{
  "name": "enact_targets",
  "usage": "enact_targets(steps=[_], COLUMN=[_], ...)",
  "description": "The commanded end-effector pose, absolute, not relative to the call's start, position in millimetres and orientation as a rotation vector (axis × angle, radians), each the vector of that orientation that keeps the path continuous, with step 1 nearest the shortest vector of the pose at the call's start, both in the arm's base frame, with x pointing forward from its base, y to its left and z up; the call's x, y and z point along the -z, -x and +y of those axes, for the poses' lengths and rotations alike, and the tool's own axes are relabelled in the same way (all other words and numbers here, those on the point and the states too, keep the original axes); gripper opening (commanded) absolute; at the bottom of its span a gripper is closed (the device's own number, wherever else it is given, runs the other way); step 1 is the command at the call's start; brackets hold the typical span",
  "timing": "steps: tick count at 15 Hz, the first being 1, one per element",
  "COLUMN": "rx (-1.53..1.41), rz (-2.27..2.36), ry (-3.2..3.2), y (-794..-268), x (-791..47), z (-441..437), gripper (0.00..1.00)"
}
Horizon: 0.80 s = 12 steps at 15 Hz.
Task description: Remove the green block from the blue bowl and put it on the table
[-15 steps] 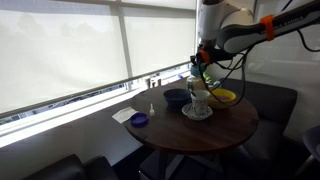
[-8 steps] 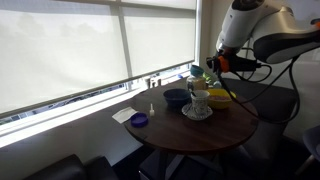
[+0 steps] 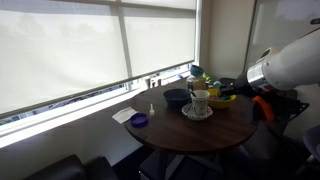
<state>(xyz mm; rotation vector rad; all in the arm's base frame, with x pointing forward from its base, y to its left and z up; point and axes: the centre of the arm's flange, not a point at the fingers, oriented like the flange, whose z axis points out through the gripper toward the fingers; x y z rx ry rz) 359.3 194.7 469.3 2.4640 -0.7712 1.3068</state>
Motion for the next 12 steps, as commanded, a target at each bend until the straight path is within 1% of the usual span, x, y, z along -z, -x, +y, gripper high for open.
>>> enact_targets(steps=[1, 3, 8, 9, 12], rx=[-1.332, -1.354, -1.353, -1.353, -1.43], rz=[-0.745, -0.726, -0.741, -0.741, -0.677], ry=[-2.472, -2.473, -2.468, -2.468, -2.319], y=[-345, -334, -336, -336, -343], x=[-463, -459, -461, -461, -454], z=[208, 214, 211, 211, 224], gripper=[0.33, 0.33, 0.33, 0.08, 0.08])
